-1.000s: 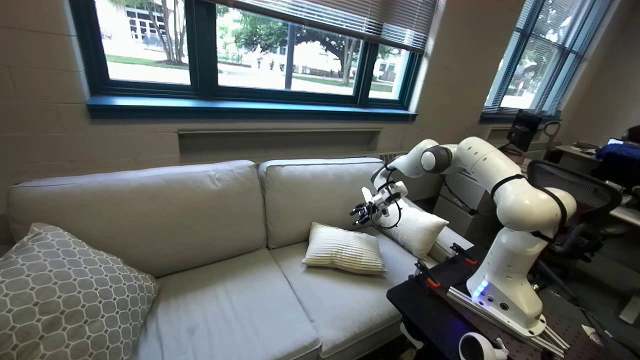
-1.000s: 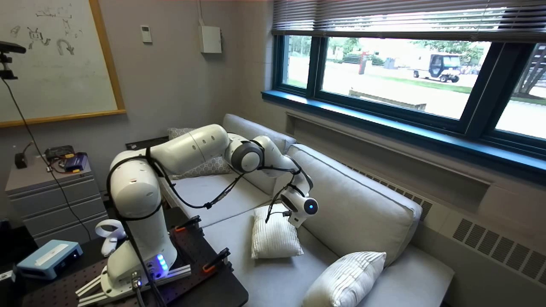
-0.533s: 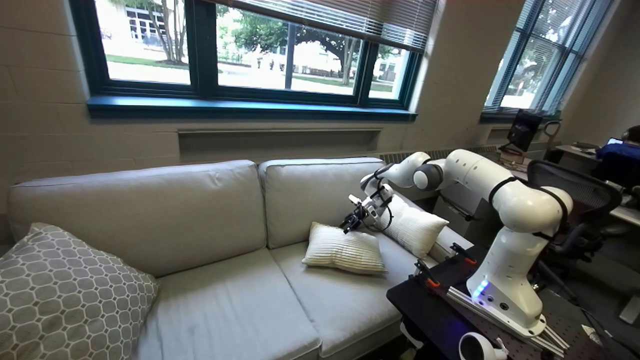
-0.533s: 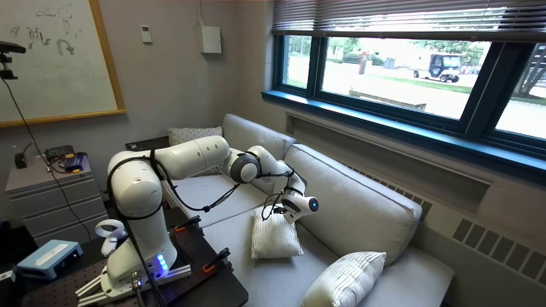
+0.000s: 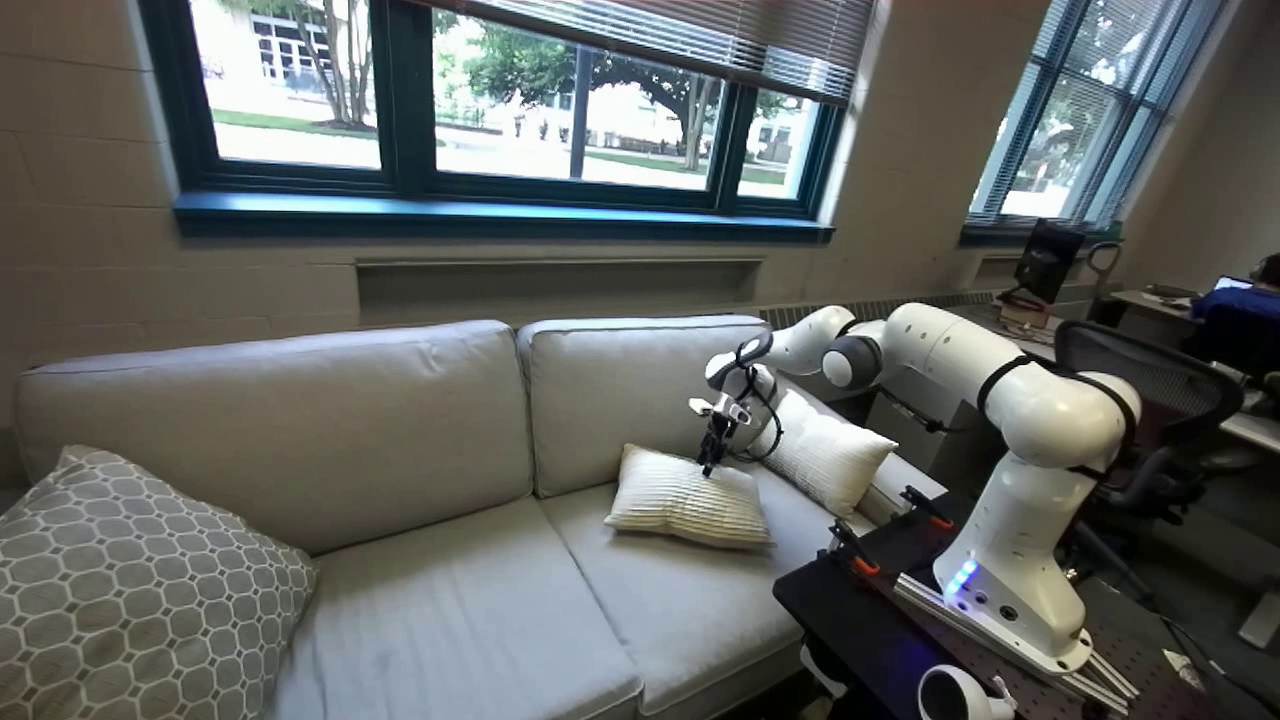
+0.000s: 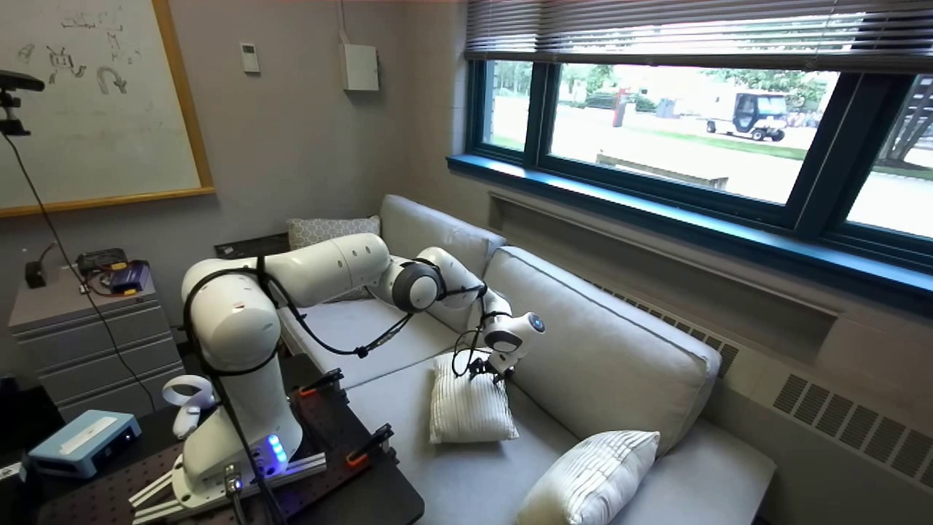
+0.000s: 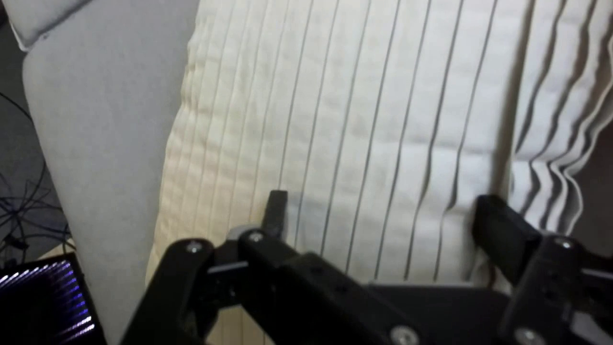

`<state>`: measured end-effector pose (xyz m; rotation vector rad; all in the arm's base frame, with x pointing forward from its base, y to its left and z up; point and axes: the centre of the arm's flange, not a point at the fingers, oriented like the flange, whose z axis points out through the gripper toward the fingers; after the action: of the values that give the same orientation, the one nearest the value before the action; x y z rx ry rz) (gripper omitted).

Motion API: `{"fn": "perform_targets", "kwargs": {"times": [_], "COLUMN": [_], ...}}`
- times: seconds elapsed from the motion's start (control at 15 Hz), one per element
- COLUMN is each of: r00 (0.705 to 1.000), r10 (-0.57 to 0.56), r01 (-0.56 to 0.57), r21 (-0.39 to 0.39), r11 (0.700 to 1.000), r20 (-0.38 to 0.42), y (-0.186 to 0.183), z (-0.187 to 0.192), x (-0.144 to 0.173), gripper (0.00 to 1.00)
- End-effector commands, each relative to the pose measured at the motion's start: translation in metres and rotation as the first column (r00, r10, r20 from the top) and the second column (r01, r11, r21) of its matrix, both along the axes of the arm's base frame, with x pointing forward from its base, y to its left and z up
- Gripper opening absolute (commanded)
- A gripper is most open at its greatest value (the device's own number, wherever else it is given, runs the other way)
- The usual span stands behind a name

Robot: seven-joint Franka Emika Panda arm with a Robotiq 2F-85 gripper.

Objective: Put the two pillows properly on the right side of the couch

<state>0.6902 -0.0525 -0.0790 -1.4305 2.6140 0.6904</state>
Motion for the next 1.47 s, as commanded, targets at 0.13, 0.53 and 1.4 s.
{"fn": "perform_targets", "kwargs": {"times": [0.13,0.53,1.4], "r00": [0.991,0.984,0.981], "r10": [0.077,0.098,0.086], "r01": [-0.099,-0.121,-0.115], "r21": [-0.223,-0.156,-0.166], "r11": [0.97,0.98,0.979], "r20": [-0.106,-0.145,-0.172], "y": [0.006,0.018,0.003], "z": [-0.045,-0.06,-0.074], "x": [0.058,0.046,0.031], "gripper": [1.0,1.0,0.07]}}
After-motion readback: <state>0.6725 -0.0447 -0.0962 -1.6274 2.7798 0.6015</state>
